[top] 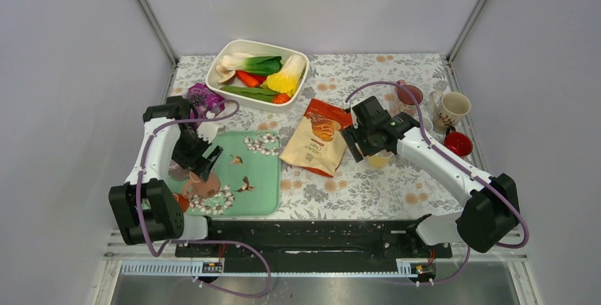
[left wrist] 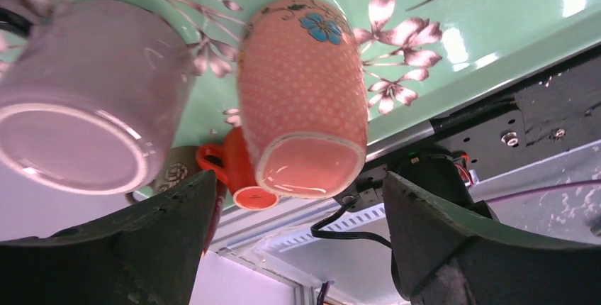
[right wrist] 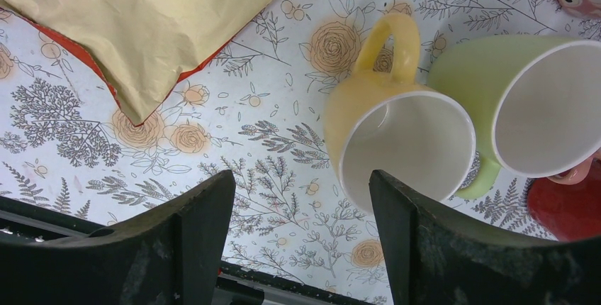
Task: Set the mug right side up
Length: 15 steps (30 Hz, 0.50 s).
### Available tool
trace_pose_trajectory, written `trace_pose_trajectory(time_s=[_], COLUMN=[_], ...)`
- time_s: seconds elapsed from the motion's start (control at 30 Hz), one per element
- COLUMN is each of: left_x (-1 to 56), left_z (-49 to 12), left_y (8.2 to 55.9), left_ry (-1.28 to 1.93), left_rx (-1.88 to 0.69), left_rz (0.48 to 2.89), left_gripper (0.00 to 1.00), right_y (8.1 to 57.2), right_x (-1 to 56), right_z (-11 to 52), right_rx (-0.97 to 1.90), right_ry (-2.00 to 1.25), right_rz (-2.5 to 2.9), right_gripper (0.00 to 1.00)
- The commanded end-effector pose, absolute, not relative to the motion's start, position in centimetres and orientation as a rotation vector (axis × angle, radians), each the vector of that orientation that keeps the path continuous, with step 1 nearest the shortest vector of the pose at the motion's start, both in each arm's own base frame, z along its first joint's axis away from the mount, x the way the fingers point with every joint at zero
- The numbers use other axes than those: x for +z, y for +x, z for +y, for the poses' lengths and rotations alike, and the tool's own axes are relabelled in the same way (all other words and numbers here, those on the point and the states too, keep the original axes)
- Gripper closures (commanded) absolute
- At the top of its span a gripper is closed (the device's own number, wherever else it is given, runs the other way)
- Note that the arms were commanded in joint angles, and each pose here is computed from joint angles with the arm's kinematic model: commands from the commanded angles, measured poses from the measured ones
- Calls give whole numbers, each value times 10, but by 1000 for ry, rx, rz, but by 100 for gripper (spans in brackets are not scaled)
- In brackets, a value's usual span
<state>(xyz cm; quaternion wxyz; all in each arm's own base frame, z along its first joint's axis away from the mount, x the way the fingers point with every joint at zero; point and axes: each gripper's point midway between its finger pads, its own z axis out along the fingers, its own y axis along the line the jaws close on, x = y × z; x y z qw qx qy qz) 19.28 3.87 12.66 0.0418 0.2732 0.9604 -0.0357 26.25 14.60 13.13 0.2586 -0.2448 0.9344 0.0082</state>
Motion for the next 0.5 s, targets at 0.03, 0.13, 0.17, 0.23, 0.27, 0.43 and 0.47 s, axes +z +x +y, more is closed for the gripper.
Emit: trace_pose_trajectory(time_s=[0.03, 0.13, 0.17, 0.23, 0.27, 0.43, 0.47], left_x=[112, 109, 107, 102, 100, 100, 101], left_z=[37, 28, 26, 22, 19, -2, -8], left_y=[182, 182, 181, 180, 180, 190, 193], left_ry=[858, 848, 851, 866, 875, 932, 953], left_rx=[-161, -240, -258, -283, -293, -312, -310], left_rz=[2975, 2970, 2975, 2980, 2980, 2914, 2897], left_gripper=[18, 30, 32, 37, 39, 44, 44], right_y=[265, 265, 265, 266, 266, 265, 265], right_x=[135, 135, 134, 135, 134, 134, 133], right_z=[147, 147, 148, 147, 147, 148, 148], right_rx=[8, 8, 8, 8, 7, 7, 6], right_ry=[-668, -673, -673, -672, -674, -675, -678], right_rz=[2501, 2503, 2504, 2503, 2503, 2507, 2509], right_gripper=[21, 21, 21, 21, 21, 21, 21])
